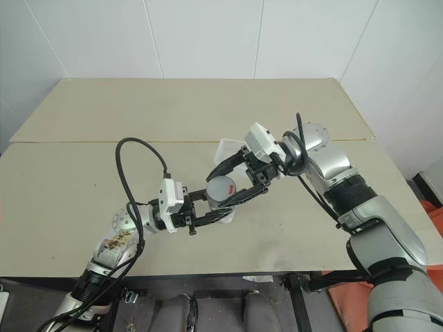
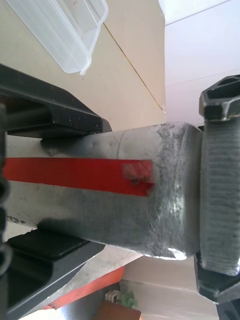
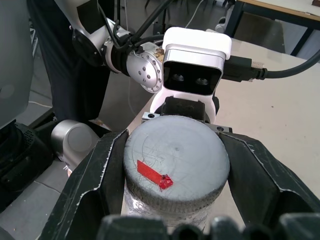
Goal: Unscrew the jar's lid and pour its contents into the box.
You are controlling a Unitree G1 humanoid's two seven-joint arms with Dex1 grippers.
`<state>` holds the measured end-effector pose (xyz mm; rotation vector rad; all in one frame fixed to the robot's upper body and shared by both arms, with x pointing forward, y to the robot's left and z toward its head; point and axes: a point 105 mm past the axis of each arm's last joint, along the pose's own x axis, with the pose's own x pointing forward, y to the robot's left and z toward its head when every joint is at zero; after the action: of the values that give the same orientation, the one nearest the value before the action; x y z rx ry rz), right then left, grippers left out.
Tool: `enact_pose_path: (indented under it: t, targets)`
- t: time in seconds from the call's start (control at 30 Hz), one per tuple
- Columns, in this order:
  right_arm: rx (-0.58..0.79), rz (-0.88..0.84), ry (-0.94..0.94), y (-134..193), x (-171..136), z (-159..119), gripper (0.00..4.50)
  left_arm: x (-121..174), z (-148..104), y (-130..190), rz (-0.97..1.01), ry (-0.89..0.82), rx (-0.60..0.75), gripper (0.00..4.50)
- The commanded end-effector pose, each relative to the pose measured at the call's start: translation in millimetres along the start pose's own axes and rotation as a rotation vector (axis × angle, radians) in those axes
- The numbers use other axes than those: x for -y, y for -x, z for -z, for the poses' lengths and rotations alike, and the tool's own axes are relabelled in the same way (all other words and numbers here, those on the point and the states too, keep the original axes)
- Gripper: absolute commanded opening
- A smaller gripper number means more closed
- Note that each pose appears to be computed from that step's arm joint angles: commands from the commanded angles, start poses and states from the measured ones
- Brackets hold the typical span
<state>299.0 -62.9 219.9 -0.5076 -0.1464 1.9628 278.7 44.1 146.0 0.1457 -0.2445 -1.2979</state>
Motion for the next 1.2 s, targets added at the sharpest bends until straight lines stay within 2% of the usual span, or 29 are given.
enact_pose_path:
  t: [0.03,0.1,0.13,0.23,0.7,0.87,1.0,1.2]
  targets:
    - [0.026,-0.038,0.027,4.4,-0.5,-13.9,3.72,9.3,-23.0,-10.4,0.061,-0.051,0.088,1.99]
    - [0.042,-0.028,0.036,7.5,-1.6,-17.3,4.33,8.7,-21.8,-9.4,0.059,-0.048,0.087,1.99]
    - [0.051,-0.021,0.04,9.5,-2.3,-19.2,4.45,8.2,-21.1,-8.6,0.059,-0.048,0.086,1.99]
    - [0.064,0.014,0.089,17.9,-6.3,-23.4,4.45,5.7,-20.5,-5.5,0.052,-0.046,0.086,1.99]
    - [0.045,0.241,0.055,65.0,-25.3,-22.2,4.45,-4.8,-18.0,-3.4,0.063,-0.039,0.088,1.99]
    - [0.052,0.402,0.067,54.9,-29.1,-38.4,4.45,-7.7,-11.9,-4.3,0.043,-0.035,0.076,1.99]
    - [0.116,0.504,0.092,40.5,-39.8,-51.0,4.45,-8.4,-8.4,-5.3,0.029,-0.035,0.069,1.99]
    - [0.142,0.647,0.051,3.7,-36.3,-41.2,4.45,-5.6,-10.2,-6.2,0.052,-0.018,0.071,1.99]
